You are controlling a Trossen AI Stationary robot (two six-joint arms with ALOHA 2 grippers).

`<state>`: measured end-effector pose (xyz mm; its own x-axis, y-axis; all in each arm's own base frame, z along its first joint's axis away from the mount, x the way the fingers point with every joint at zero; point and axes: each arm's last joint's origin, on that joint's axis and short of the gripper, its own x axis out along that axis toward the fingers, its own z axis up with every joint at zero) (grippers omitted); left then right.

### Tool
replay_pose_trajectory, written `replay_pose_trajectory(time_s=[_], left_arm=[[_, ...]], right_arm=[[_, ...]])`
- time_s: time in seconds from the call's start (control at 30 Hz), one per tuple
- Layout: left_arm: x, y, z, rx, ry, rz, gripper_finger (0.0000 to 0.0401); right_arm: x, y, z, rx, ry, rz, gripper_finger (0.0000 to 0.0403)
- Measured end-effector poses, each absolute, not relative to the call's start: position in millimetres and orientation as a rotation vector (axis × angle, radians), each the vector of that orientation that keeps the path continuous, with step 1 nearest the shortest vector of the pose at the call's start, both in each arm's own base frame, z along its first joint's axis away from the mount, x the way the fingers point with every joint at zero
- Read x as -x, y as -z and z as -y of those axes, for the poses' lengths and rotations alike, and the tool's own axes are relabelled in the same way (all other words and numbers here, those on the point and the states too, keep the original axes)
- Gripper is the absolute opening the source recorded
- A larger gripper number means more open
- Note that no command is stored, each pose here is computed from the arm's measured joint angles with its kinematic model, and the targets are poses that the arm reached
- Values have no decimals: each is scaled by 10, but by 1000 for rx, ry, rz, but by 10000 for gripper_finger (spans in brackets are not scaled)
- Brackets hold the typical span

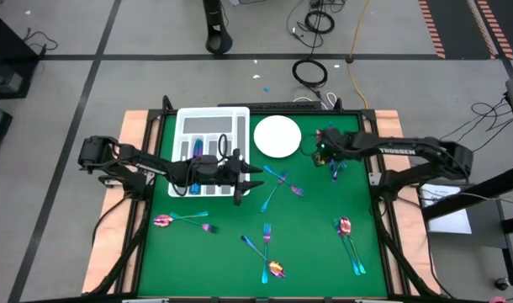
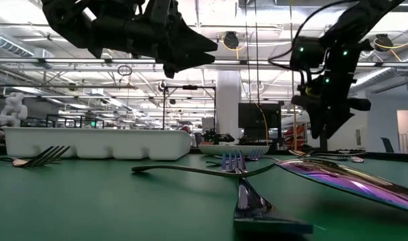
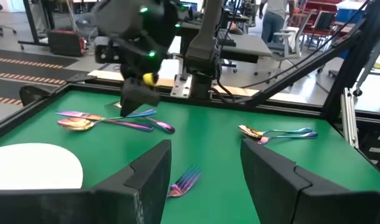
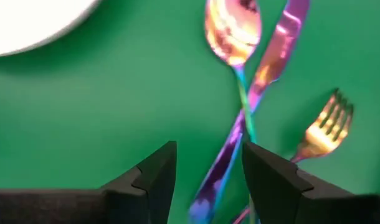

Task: Sort silverware
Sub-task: Put the blue knife into the silverware tray

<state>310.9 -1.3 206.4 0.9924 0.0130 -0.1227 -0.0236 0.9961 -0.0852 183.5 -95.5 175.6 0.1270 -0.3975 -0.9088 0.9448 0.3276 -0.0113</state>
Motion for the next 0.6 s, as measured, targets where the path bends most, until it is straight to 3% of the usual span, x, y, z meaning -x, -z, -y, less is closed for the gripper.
replay_pose_trajectory(time_s=[0.6], left_arm=[[-3108,-2054,14,68,-17,-132,194]], right_arm=[[-1904,-1493,1079,-795,1042,-1120,171]])
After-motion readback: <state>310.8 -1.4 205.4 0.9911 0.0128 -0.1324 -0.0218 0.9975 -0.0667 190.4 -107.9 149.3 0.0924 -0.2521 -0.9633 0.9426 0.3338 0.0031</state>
